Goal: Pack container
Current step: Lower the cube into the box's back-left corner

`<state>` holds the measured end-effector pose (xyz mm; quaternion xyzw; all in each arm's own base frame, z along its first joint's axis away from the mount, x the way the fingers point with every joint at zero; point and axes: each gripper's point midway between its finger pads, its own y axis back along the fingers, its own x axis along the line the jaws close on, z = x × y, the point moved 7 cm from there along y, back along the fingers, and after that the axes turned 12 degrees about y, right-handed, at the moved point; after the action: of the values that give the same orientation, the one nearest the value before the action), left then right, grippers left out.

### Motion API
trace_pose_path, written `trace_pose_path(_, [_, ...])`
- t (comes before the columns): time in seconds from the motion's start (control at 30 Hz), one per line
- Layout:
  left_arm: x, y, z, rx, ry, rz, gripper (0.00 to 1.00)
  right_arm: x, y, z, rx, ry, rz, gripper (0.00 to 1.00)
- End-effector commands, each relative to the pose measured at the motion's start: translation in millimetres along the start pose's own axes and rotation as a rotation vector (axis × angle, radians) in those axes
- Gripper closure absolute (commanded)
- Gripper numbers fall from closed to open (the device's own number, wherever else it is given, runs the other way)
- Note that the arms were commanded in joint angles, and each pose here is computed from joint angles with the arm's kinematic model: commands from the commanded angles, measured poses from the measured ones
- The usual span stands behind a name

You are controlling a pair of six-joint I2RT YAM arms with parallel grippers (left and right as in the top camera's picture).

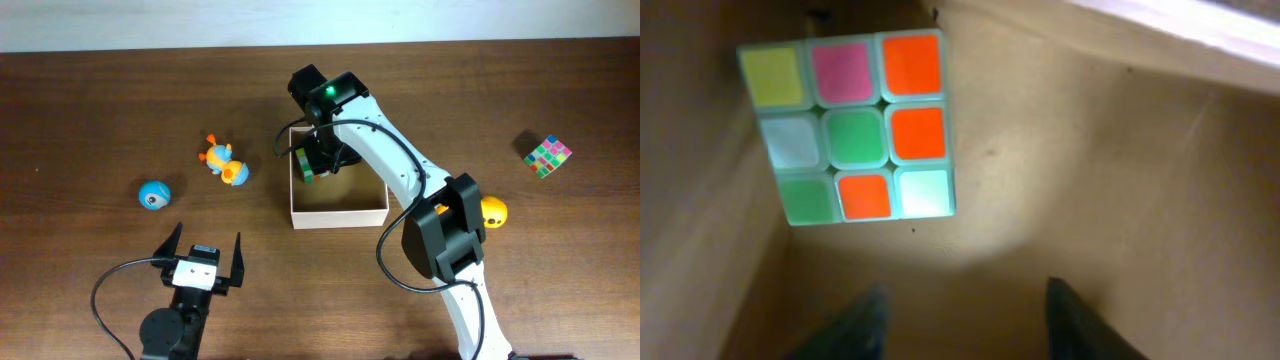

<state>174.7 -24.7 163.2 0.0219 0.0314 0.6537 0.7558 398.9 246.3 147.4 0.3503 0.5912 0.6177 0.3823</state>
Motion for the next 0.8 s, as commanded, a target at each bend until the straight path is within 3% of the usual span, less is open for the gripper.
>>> trace_pose_path(0.0, [1.0, 0.1, -1.4, 0.005, -0.016, 0.005, 0.01, -0.9, 22.8, 0.6, -0.056, -0.005, -0.015, 0.69])
trace_pose_path(0.1, [1.0, 0.1, -1.4, 0.005, -0.016, 0.005, 0.01, -0.9, 17.5, -1.6, -0.039, -0.004, -0.016, 0.74])
trace_pose_path(0.77, [1.0, 0.1, -1.4, 0.005, -0.016, 0.005, 0.01, 8.0, -39.5, -7.9, 0.029, 0.001, 0.038, 0.73])
